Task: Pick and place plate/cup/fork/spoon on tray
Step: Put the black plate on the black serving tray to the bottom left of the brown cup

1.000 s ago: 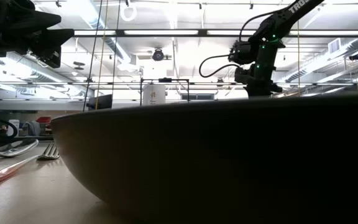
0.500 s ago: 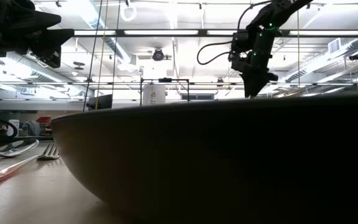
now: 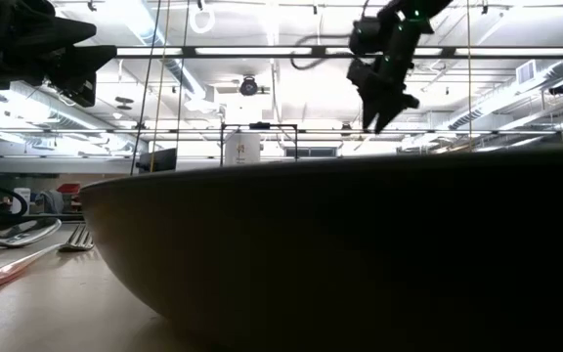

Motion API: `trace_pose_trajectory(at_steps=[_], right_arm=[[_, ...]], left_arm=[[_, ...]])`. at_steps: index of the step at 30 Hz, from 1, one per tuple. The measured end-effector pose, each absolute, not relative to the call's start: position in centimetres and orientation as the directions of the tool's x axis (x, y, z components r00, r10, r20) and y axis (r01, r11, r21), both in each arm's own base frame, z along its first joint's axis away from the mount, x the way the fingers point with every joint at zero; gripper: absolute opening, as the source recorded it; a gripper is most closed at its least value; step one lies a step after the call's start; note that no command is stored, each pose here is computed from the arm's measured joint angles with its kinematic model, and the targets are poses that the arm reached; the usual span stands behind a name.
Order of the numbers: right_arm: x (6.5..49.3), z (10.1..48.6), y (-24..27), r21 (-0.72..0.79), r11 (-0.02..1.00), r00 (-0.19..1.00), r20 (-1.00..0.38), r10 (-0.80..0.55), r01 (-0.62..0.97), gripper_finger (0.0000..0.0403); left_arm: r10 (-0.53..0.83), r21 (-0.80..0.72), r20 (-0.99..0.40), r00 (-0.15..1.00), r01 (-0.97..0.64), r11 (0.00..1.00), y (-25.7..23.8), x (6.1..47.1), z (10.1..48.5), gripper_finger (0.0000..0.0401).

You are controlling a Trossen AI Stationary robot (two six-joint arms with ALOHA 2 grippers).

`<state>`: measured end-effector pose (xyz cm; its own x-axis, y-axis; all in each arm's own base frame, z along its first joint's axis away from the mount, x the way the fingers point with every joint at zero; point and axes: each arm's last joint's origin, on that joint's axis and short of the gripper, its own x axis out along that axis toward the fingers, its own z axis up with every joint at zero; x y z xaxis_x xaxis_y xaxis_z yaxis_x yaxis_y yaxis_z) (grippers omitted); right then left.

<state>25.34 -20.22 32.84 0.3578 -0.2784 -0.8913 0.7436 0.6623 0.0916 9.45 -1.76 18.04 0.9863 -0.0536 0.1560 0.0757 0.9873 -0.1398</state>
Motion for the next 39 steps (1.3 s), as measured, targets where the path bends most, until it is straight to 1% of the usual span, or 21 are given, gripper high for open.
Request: trace_pose_trajectory(at_steps=[7, 15, 23, 29, 39], right_arm=[[27.9, 33.3, -16.6, 0.1, 0.735, 0.4, -0.883, -0.245, 0.671, 0.019], [30.3, 33.4, -12.2, 0.093, 0.783, 0.434, -0.869, -0.238, 0.615, 0.019], [32.2, 33.8, -8.4, 0.14, 0.831, 0.523, -0.829, -0.198, 0.538, 0.0189], [32.7, 33.9, -7.1, 0.11, 0.846, 0.533, -0.817, -0.222, 0.521, 0.0189], [32.7, 33.9, -6.8, 0.119, 0.841, 0.534, -0.816, -0.22, 0.528, 0.0189]], left_arm=[[-0.054, -0.14, 0.156, 0.986, 0.076, 0.987, -1.8, 9.5, 18.0, 0.0174], [-0.054, -0.14, 0.156, 0.986, 0.076, 0.987, -1.8, 9.5, 18.0, 0.0174], [-0.053, -0.14, 0.156, 0.986, 0.075, 0.987, -1.8, 9.5, 18.1, 0.0174], [-0.054, -0.14, 0.156, 0.986, 0.076, 0.987, -1.8, 9.5, 18.0, 0.0174], [-0.053, -0.14, 0.156, 0.986, 0.076, 0.987, -1.8, 9.5, 18.0, 0.0174]])
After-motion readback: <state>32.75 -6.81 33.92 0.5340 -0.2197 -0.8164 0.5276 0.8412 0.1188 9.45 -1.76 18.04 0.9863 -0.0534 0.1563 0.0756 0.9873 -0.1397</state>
